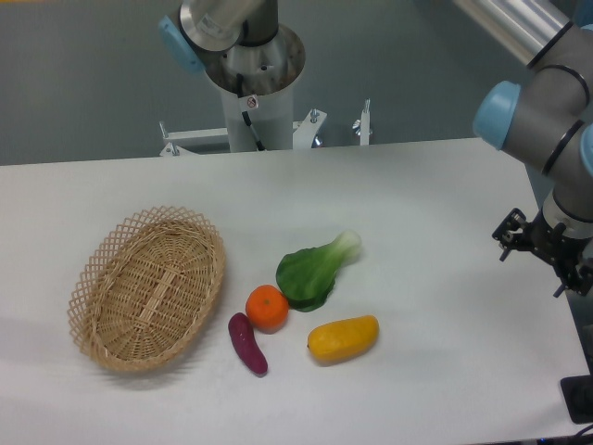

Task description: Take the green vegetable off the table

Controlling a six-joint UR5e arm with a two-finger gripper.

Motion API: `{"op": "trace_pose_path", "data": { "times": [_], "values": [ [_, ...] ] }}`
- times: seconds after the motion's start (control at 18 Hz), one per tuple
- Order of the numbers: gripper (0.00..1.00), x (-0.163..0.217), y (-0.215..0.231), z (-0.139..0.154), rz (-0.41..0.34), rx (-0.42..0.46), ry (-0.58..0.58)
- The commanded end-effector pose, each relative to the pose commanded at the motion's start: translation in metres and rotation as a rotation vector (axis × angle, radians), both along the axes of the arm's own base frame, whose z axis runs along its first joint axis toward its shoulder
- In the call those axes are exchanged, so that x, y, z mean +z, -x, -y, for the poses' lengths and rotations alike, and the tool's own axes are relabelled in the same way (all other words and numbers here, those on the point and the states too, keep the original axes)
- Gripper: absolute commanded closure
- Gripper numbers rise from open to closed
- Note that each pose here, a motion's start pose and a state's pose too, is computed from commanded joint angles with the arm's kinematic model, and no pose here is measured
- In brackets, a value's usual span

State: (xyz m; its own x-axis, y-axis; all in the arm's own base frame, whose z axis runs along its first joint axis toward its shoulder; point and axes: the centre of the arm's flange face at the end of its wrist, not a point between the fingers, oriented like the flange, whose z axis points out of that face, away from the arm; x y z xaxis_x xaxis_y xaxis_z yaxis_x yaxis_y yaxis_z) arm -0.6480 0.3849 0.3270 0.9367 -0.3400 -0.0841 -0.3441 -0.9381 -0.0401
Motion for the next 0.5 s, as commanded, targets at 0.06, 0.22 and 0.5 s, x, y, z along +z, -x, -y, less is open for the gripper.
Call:
{"op": "trace_pose_path", "data": {
  "times": [0.06,0.22,0.5],
  "values": [
    [0.00,-0.001,-0.001,-0.001,-0.001,0.000,-0.002],
    [0.00,-0.003,-0.009,0.001,0.014,0.001,-0.008],
    [0.00,-0.014,-0.044,0.010,0.069,0.004,-0.057]
  ]
}}
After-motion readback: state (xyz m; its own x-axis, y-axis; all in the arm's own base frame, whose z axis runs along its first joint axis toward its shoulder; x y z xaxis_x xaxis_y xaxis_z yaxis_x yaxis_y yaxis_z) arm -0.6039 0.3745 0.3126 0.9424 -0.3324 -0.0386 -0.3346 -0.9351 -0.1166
